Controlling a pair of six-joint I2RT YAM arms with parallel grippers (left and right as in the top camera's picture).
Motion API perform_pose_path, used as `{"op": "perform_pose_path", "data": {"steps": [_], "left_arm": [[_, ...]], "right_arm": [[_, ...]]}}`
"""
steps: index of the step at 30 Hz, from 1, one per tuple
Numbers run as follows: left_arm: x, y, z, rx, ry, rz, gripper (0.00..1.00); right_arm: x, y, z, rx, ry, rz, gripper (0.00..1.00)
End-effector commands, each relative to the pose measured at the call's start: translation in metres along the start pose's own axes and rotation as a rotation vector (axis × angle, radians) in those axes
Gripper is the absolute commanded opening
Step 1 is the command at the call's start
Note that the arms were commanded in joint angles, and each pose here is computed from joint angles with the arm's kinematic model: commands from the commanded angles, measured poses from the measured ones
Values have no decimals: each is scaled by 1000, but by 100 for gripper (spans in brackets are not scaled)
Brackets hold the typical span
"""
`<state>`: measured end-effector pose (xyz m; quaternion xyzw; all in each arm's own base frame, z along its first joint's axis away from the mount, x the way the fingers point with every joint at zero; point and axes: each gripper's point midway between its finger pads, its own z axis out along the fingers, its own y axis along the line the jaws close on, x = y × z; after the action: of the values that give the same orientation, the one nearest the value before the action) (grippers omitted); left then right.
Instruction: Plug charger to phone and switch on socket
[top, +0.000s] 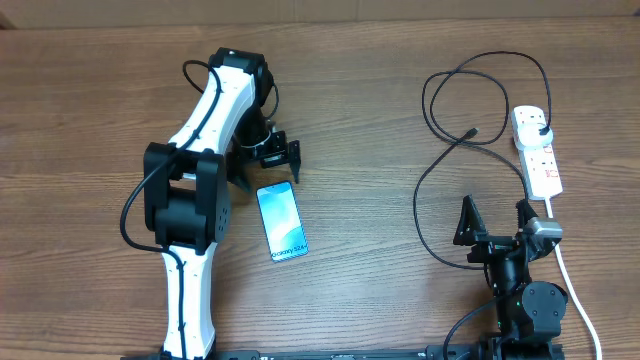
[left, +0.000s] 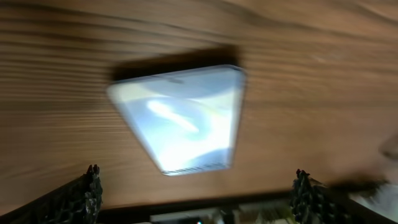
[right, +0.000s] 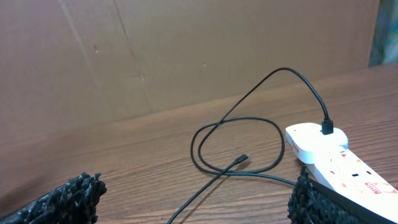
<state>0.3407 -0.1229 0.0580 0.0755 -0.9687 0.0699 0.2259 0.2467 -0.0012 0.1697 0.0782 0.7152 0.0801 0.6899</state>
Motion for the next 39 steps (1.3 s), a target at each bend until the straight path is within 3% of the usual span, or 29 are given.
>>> {"op": "perform_pose_path", "data": {"steps": [1, 8, 12, 15, 20, 25, 39], "left_arm": [[7, 19, -64, -154, -278, -44, 100], [80, -10, -184, -109, -816, 17, 100], [131, -16, -207, -80, -973, 12, 100], [142, -11, -181, -99, -938, 14, 100], [124, 0, -111, -149, -782, -6, 100], [109, 1, -58, -89, -699, -128, 100], [71, 7, 23, -43, -620, -135, 100]], "right_arm": [[3, -1, 1, 4, 4, -5, 100], [3, -1, 1, 4, 4, -5, 100], [3, -1, 1, 4, 4, -5, 100], [3, -1, 1, 4, 4, -5, 100], [3, -1, 1, 4, 4, -5, 100], [3, -1, 1, 4, 4, -5, 100], [3, -1, 1, 4, 4, -5, 100]]}}
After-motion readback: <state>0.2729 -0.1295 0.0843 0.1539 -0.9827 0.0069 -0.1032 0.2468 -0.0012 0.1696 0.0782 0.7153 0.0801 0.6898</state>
